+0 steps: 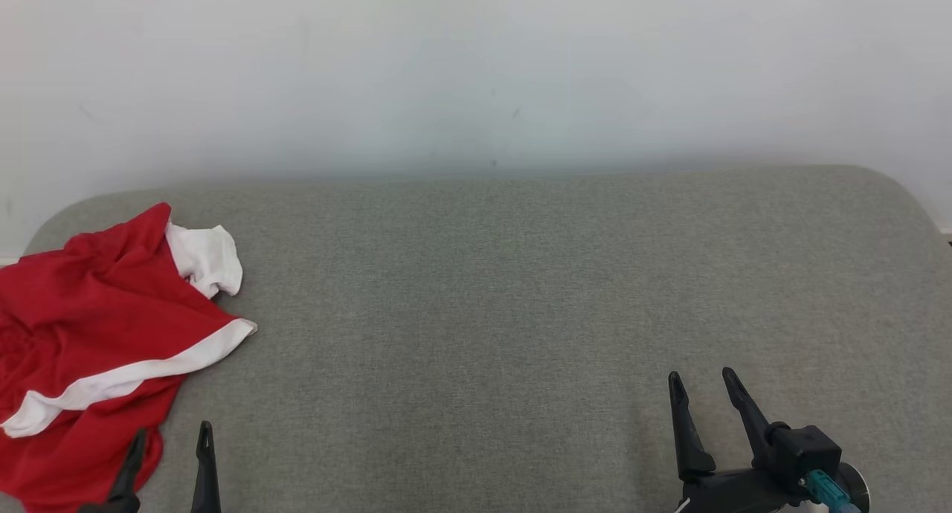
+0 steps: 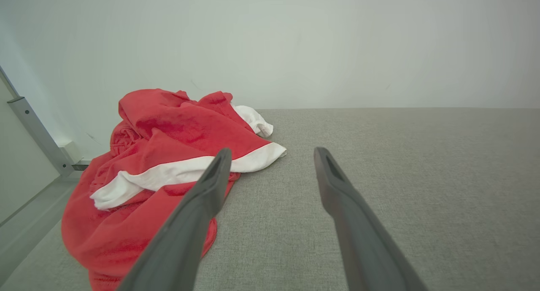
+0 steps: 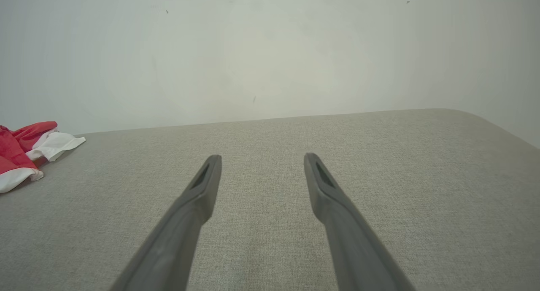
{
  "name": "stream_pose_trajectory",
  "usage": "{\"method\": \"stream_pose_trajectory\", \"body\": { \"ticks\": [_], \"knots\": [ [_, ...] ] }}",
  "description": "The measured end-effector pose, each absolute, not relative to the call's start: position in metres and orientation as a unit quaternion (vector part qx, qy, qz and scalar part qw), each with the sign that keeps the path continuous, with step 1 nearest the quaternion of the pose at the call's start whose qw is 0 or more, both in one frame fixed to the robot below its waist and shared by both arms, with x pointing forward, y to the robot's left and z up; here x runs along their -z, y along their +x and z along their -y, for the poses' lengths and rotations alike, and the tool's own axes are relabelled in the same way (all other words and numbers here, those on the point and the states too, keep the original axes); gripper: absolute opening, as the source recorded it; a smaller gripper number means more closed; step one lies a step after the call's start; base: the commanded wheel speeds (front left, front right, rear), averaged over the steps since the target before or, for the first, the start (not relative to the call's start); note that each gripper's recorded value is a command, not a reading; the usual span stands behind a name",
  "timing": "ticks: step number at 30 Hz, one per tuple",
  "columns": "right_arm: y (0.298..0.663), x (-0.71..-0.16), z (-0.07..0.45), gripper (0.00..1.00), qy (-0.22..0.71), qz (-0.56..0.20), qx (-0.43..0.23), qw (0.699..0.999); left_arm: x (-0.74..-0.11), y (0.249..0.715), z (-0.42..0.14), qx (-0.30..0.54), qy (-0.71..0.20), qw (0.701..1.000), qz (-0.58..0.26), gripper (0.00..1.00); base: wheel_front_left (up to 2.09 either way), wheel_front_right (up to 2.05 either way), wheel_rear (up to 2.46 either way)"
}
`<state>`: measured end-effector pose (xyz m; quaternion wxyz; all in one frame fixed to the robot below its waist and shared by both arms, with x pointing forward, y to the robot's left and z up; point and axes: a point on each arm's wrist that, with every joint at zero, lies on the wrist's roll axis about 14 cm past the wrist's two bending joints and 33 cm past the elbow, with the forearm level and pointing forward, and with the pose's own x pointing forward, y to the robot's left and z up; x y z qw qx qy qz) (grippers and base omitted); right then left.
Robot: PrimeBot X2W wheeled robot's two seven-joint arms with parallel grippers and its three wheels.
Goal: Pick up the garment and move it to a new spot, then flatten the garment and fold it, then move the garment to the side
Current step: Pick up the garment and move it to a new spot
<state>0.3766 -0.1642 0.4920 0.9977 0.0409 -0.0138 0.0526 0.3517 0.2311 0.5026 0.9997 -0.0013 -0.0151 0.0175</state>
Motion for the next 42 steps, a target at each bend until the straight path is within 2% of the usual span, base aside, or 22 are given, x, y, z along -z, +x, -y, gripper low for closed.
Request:
{"method": "stream_pose_trajectory", "body": {
  "ticks": [15, 42],
  "knots": [
    [0.391, -0.483, 0.128, 1.0, 0.041, -0.003, -0.104, 0.994, -0.496, 0.315, -0.277, -0.101, -0.004, 0.995, 0.009, 1.0, 0.0, 0.0, 0.0],
    [0.412, -0.475, 0.006, 1.0, 0.035, -0.021, -0.267, 0.963, -0.49, 0.205, -0.361, -0.286, -0.004, 0.958, 0.002, 1.0, 0.0, 0.0, 0.0]
  ]
}}
